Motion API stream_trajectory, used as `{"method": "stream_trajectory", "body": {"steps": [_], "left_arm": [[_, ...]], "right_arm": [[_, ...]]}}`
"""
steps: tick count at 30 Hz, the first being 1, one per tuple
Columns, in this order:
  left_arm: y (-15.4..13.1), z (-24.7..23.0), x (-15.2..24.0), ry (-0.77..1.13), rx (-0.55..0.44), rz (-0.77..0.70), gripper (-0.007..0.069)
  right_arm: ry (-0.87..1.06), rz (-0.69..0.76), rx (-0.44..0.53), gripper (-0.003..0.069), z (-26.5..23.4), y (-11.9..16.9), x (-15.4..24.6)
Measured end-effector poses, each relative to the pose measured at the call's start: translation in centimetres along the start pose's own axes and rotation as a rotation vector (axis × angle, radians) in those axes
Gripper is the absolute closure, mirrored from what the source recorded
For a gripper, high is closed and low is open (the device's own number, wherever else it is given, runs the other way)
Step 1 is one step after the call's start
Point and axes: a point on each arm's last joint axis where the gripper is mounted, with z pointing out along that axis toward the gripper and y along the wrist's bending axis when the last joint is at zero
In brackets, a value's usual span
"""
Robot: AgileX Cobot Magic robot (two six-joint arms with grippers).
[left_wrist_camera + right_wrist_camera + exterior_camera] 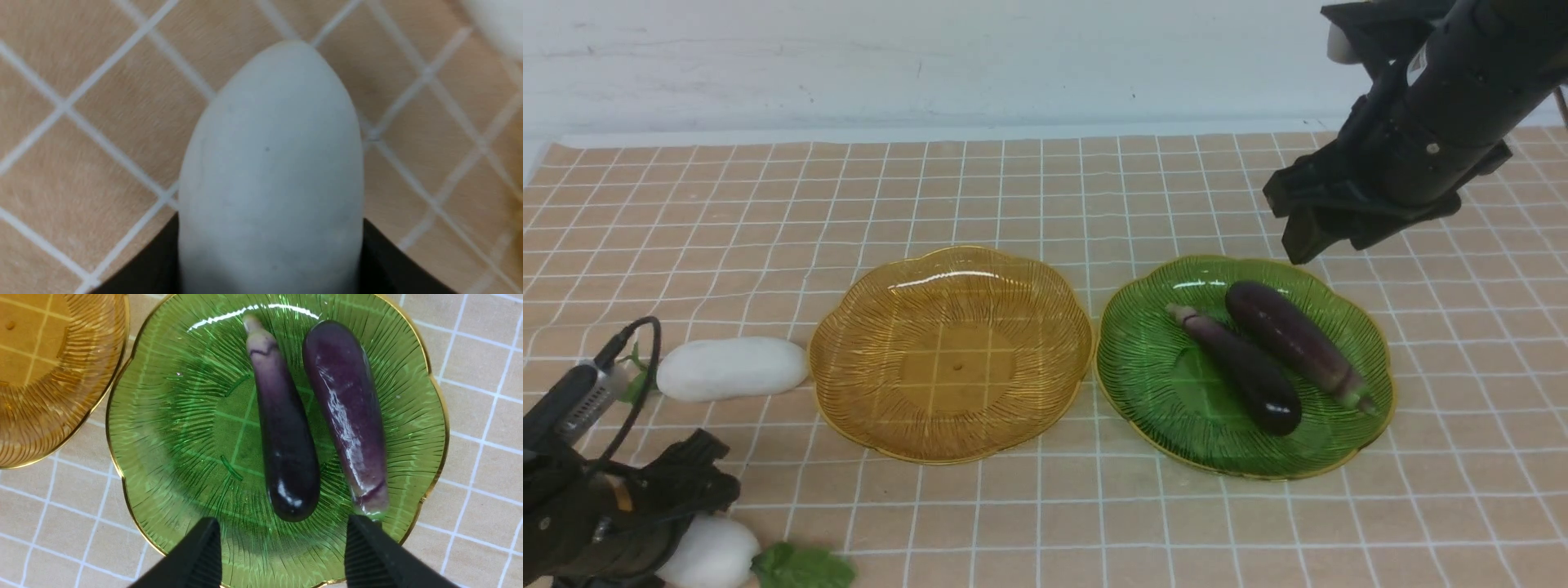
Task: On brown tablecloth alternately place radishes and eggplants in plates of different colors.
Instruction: 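Pick up the white radish and place it in the left plate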
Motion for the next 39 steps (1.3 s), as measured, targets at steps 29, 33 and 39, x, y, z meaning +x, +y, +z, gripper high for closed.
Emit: {"method": "stream_trajectory", "body": {"steps": [29, 33, 39], "left_arm": [[-26.7, 3.0, -2.1, 0.372, 0.292, 0.972, 0.0075], [-25.8, -1.2, -6.5, 0.295, 0.182, 1.054, 0.046], [-20.6, -3.7, -11.6, 0.197, -0.009, 1.101, 0.0619]], "right_arm": [[-0.028, -0.086, 0.005, 0.0674, -6.5, -0.8, 12.4], [-0.029, -0.094, 0.022, 0.0674, -6.5, -1.0, 12.4], [-0.029, -0.094, 0.017, 0.0674, -6.5, -0.9, 12.4]]}}
